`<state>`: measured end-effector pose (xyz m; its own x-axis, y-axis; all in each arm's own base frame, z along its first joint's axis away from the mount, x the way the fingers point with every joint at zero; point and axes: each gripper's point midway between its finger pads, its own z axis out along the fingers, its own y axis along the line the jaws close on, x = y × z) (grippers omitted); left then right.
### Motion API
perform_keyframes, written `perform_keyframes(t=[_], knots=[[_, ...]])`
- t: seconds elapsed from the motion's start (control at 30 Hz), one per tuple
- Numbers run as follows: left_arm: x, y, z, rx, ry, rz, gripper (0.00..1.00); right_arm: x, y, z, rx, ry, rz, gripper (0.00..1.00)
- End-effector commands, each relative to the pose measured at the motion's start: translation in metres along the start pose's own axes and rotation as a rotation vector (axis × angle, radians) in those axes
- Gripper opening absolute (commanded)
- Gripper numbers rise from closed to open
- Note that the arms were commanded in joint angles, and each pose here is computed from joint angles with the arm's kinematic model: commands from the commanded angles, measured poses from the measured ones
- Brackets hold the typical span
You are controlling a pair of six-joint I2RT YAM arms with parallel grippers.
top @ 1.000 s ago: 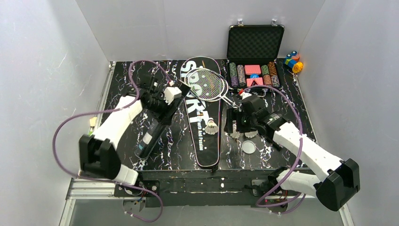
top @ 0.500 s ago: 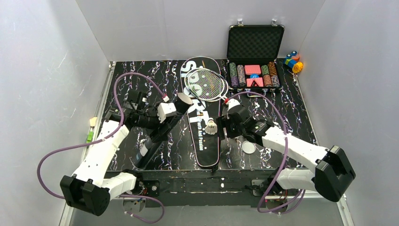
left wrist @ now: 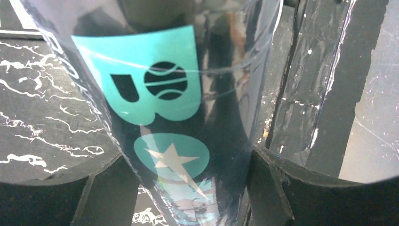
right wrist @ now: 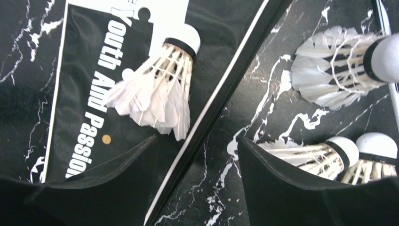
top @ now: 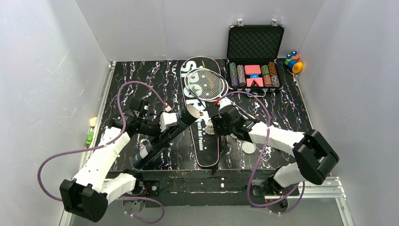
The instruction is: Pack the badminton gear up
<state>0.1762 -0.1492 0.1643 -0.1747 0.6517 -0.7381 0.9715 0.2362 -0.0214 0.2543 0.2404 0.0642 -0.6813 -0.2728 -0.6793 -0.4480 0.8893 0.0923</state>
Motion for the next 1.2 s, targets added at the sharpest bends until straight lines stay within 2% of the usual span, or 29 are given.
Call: perform_keyframes(t=[0.0, 0.1, 0.37, 0.6, 0.7, 0.77, 0.9, 1.0, 1.17], knots=[[-0.008, 0.007, -0.003, 0.025, 0.018, 0.077, 0.37, -0.033, 0.012, 0.005, -0.030, -0.150, 0.002, 0.68], [-0.007, 0.007, 0.000, 0.027, 0.029, 0.102, 0.37, -0.038, 0.015, 0.009, -0.034, -0.170, 0.006, 0.62], [-0.002, -0.007, 0.011, 0.022, -0.016, 0.222, 0.36, -0.031, 0.014, 0.021, -0.015, -0.152, 0.013, 0.32], [0.014, -0.023, 0.014, 0.029, -0.025, 0.360, 0.36, -0.047, 0.011, -0.007, -0.017, -0.217, 0.026, 0.12], [0.018, -0.024, 0.015, 0.029, -0.025, 0.393, 0.35, -0.060, 0.010, -0.032, -0.025, -0.264, 0.039, 0.07], [0.021, -0.028, 0.017, 0.035, -0.040, 0.447, 0.31, -0.066, 0.010, -0.054, -0.042, -0.272, 0.049, 0.04], [0.024, -0.030, 0.018, 0.001, -0.074, 0.556, 0.30, -0.068, 0.021, -0.110, -0.144, -0.246, 0.080, 0.02], [0.023, -0.027, 0.020, -0.015, -0.083, 0.573, 0.29, -0.057, 0.035, -0.154, -0.274, -0.210, 0.099, 0.02], [0.022, -0.023, 0.023, -0.018, -0.081, 0.524, 0.26, -0.028, 0.059, -0.217, -0.525, -0.180, 0.133, 0.01]])
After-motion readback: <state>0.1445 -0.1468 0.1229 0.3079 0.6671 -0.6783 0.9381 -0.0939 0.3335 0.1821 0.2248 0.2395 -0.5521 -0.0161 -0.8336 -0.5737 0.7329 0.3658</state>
